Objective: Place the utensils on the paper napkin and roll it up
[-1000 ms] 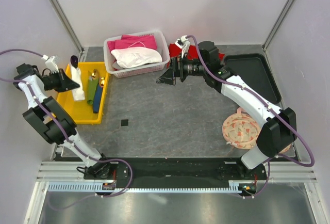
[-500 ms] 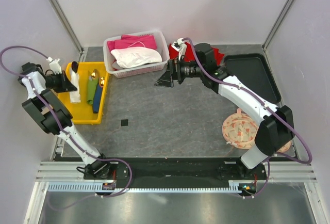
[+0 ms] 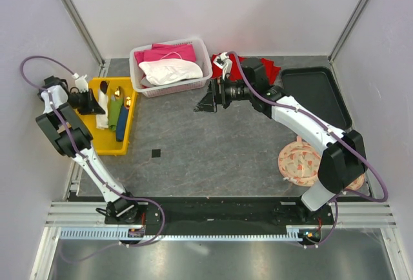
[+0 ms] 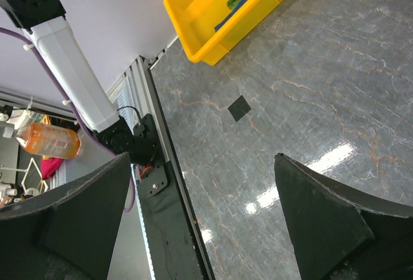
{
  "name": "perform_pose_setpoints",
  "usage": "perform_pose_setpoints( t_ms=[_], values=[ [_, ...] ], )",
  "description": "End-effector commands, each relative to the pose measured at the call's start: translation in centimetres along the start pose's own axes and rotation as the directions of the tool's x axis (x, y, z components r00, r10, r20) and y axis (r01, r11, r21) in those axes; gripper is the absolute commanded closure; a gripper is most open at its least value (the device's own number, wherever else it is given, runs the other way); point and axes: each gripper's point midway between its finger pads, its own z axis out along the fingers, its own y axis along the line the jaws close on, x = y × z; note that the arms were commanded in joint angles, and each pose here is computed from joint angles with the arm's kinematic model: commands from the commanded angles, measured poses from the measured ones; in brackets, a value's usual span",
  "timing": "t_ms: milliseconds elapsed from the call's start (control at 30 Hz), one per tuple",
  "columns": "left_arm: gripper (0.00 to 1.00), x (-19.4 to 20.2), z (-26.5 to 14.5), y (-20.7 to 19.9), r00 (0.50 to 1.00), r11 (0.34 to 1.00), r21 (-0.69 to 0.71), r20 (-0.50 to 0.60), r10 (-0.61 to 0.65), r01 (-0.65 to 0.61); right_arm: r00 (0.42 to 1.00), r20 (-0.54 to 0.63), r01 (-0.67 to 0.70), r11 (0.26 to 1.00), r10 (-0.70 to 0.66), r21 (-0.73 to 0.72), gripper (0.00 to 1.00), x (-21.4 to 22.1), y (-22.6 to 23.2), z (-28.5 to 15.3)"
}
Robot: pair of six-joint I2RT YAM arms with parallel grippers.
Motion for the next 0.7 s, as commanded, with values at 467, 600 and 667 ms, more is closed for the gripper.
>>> perform_pose_setpoints(
  t_ms=[467,600,667],
  values=[
    [0.98,-0.4,2.9,2.6,0.994,0.994,0.006,-0.005,-0.111,0.111,0.999,0.02,0.051,0.998,-0.05,-0.035,0.02,-0.2,1.3,-0.6],
    [0.98,0.0,3.5,3.2,0.993,0.993,0.001,-0.021,-0.118,0.118,0.999,0.017,0.049,0.998,-0.049,-0.032,0.02,-0.1,1.2,-0.6],
    [0.98,0.0,3.8,3.3,0.993,0.993,0.002,-0.026,-0.118,0.118,0.999,0.016,0.048,0.998,-0.048,-0.033,0.02,0.0,1.1,-0.6]
  ],
)
